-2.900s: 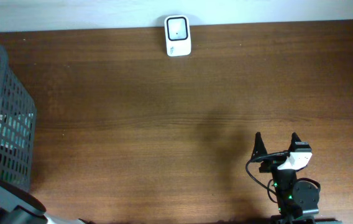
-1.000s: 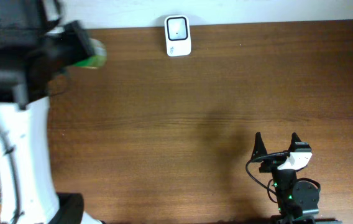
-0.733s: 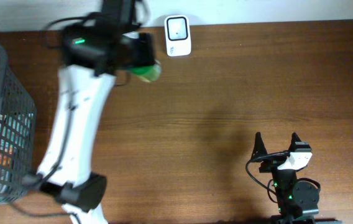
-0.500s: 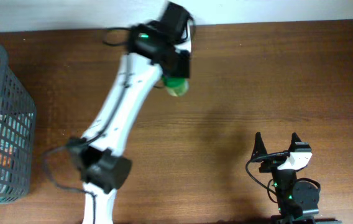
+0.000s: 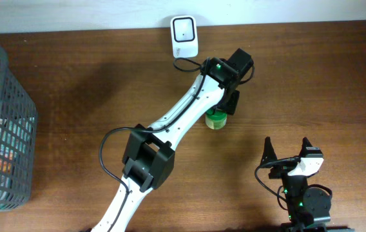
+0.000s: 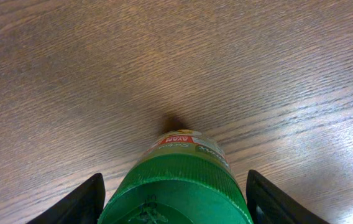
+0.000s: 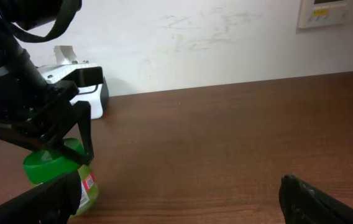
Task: Scan the item barcode
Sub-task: 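Carry the jar toward the scanner and set it on the table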
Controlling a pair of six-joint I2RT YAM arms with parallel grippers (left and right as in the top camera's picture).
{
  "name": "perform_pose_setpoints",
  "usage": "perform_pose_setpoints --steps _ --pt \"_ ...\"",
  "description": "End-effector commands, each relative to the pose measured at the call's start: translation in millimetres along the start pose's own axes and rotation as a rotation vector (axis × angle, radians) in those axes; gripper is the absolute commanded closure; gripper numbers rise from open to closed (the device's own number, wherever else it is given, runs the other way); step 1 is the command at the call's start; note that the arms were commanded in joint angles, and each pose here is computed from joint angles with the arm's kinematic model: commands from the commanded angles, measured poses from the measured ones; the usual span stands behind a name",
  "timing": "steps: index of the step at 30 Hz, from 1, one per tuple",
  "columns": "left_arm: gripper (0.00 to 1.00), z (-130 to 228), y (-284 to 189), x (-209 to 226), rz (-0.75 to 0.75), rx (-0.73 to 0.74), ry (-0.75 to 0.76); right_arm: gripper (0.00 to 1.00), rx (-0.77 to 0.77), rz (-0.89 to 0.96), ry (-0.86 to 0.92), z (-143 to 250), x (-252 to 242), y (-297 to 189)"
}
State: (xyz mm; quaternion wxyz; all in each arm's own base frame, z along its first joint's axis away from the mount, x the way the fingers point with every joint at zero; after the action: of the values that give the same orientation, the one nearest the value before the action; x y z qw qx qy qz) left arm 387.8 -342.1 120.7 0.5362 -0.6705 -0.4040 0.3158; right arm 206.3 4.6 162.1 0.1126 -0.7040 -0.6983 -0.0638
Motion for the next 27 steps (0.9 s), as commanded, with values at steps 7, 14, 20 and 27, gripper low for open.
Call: perform_pose_setpoints --steps 7,14,20,27 --pt "0.13 -1 1 -6 0.000 -0.006 0.027 0.01 0.008 -0.002 0.006 3 0 0" --pt "0.12 -30 -67 14 0.009 -0.161 0.060 0.02 0.008 -0.002 0.006 3 0 0" --pt "0.09 -43 -173 64 -0.010 -0.373 0.058 0.02 0.008 -0.002 0.006 3 0 0" --pt "0.07 -20 -264 157 -0.086 -0.539 -0.115 0.02 0.008 -0.002 0.006 3 0 0"
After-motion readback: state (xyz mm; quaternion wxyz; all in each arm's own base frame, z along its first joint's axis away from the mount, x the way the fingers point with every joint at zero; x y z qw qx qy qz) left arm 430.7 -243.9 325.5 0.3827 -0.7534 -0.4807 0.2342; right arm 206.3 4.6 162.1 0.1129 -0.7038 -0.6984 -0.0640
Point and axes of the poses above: each gripper's point midway between its finger pads, its own y axis out along the fingers, its own x axis along the line the jaws close on, z = x × y, the point moved 4 cm from there along -y, back along the fingers, and after that the axes turned 7 degrees about y, right-handed, at the moved point
